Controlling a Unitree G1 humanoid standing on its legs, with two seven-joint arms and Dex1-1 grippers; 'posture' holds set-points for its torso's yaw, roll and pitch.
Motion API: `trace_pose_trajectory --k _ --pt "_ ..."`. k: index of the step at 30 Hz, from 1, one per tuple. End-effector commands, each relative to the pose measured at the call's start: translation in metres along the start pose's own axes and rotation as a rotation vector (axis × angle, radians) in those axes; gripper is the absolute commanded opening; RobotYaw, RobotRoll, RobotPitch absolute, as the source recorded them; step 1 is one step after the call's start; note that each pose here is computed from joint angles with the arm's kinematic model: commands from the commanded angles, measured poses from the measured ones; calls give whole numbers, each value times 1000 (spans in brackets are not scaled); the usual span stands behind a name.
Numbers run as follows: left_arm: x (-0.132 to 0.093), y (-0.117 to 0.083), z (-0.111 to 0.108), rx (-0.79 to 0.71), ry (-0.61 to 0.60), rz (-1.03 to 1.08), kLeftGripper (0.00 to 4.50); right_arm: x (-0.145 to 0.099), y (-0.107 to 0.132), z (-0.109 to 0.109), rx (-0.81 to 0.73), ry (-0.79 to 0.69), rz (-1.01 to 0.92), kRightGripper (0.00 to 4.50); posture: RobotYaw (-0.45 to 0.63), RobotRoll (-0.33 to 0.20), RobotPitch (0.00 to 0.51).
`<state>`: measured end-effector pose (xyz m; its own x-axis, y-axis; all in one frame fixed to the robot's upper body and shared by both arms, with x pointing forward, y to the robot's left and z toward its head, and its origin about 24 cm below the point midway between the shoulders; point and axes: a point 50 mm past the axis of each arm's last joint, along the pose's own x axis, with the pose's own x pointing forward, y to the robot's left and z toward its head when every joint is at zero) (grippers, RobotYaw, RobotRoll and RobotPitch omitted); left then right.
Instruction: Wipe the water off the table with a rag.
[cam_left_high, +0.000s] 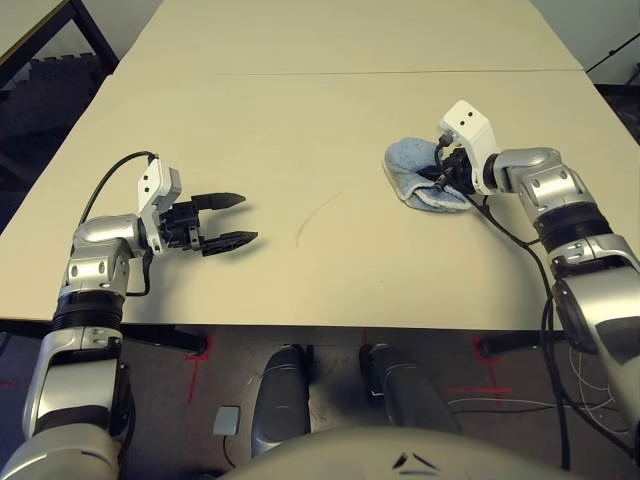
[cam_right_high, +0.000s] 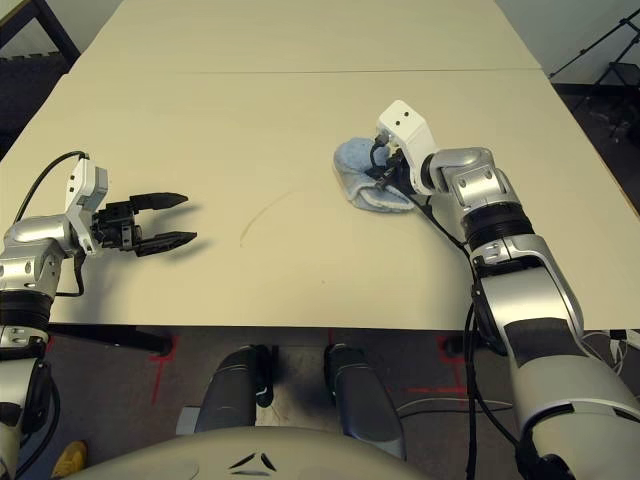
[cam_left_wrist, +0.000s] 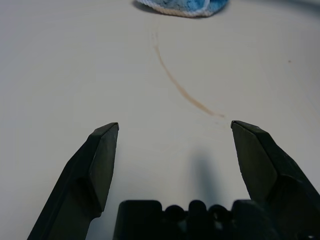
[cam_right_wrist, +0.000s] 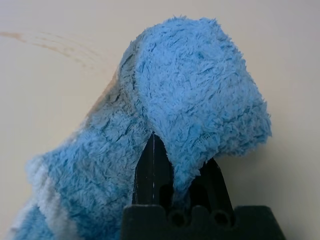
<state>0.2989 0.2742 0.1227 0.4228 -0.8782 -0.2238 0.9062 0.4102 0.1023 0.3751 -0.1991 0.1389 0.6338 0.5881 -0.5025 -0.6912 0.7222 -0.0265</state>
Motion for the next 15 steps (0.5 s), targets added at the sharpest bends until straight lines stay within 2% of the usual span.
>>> trace_pose_trajectory --k 1,4,7,11,15 --pt "4 -1 -4 -4 17 -28 4500 -22 -1 16 92 -65 66 6 -206 0 132" --pt "5 1 -5 -5 17 -28 4500 -45 -6 31 99 -92 80 6 -211 0 127" --pt "8 2 -6 -4 15 -27 4500 -70 -14 38 76 -82 58 6 -218 0 117" --pt "10 3 -5 2 7 -23 4500 -94 -31 27 59 -27 -19 6 -227 0 99" --pt "13 6 -4 8 1 -22 4500 -102 -43 12 54 23 -75 6 -231 0 95"
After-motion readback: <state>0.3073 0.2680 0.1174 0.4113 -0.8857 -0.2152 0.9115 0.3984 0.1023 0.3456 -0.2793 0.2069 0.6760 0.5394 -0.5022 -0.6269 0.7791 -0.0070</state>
